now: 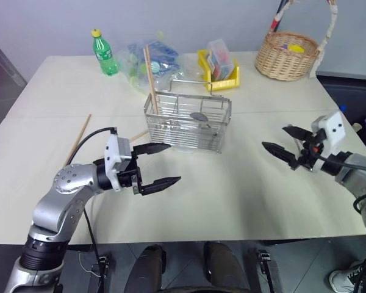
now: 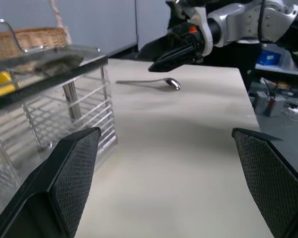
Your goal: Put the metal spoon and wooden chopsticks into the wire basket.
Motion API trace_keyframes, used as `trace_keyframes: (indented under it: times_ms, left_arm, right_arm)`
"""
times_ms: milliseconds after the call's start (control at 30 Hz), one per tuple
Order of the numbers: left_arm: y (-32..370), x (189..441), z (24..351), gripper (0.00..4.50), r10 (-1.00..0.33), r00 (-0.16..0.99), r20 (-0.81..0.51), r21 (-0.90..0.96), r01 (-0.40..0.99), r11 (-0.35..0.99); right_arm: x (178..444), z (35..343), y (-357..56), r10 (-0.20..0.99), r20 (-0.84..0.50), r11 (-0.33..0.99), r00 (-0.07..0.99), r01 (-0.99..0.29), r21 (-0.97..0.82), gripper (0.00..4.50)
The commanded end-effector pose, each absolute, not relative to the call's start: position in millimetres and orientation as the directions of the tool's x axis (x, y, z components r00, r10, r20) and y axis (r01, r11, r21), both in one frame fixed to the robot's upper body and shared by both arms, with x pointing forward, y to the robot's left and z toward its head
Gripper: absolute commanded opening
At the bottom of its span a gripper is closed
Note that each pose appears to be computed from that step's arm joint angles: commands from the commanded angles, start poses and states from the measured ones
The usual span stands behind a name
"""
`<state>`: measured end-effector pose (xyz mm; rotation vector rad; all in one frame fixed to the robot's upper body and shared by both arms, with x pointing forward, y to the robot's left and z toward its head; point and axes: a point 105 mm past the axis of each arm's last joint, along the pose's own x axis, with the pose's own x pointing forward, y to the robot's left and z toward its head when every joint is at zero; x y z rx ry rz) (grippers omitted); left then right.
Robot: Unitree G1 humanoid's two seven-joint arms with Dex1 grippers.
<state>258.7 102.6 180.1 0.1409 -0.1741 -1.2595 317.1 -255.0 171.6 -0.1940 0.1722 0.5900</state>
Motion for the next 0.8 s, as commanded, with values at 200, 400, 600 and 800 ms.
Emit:
trace_keyframes:
  times_ms: [200,400,600,800]
  left_arm:
    - [98,263,188,4.45,-0.941,0.325,0.094,0.244,0.909,0.338]
    - [102,263,190,4.45,-0.923,0.368,0.112,0.251,0.888,0.385]
    - [104,265,190,4.45,-0.905,0.408,0.125,0.249,0.870,0.426]
    - [105,267,192,4.45,-0.894,0.429,0.130,0.256,0.857,0.448]
  right_arm:
    - [356,165,-310,0.397,-0.317,0.857,0.861,-0.472,-0.209,4.50]
    - [381,159,-339,0.262,-0.362,0.907,0.895,-0.357,-0.225,4.50]
    - [394,146,-349,0.156,-0.365,0.963,0.918,-0.223,-0.150,4.50]
    - [391,126,-358,0.094,-0.414,0.979,0.905,-0.160,-0.128,4.50]
